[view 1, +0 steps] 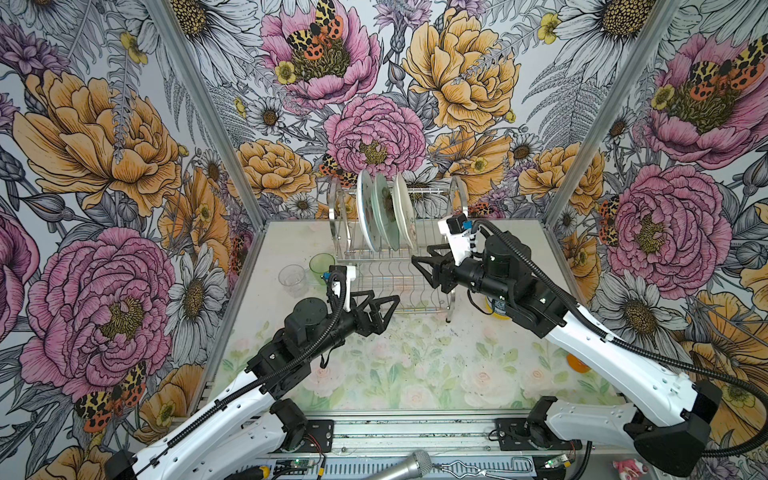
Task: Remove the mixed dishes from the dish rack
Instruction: 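Move the open right gripper back toward the plates in the rack, then lower the right gripper onto the edge of the white painted plate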
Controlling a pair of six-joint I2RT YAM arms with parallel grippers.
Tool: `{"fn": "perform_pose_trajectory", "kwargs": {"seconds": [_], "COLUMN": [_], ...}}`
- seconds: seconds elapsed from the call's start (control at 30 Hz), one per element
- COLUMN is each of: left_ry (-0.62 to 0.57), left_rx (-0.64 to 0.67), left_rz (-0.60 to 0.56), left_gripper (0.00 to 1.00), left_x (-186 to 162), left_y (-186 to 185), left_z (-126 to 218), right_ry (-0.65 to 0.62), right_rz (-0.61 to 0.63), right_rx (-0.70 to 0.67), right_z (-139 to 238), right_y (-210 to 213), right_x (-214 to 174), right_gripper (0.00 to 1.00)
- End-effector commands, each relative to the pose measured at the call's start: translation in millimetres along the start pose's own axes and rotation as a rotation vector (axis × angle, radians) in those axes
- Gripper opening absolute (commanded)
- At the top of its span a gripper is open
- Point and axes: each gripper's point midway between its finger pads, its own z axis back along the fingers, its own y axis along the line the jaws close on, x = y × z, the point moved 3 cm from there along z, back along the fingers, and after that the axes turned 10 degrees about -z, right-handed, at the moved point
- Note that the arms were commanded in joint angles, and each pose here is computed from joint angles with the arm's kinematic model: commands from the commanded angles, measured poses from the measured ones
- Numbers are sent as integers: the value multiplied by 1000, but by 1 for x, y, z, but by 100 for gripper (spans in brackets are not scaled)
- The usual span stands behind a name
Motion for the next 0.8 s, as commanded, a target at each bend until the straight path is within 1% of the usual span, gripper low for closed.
{"fn": "perform_pose_trajectory", "kwargs": {"seconds": [0.0, 0.27, 0.4, 0.57, 0.77], "left_ry": [-26, -38, -40, -46, -47], "left_rx": [8, 46, 57, 79, 89], "left_rz": [-10, -18, -31, -49, -47], "left_gripper": [99, 99, 99, 99, 99], "left_x": [10, 2, 0, -1, -5], "left_y": [-4, 5, 8, 12, 18], "left_z": [13, 23, 27, 32, 34], "right_ry": [-123, -122, -129, -142, -166], "right_rz": [24, 25, 21, 40, 55], "right_rx": [-36, -55, -123, -133, -195], "right_z": [-5, -37, -49, -63, -78], "right_y": [1, -5, -16, -19, -30], "right_x": [30, 34, 33, 32, 31], "right_gripper": [59, 59, 58, 58, 56]}}
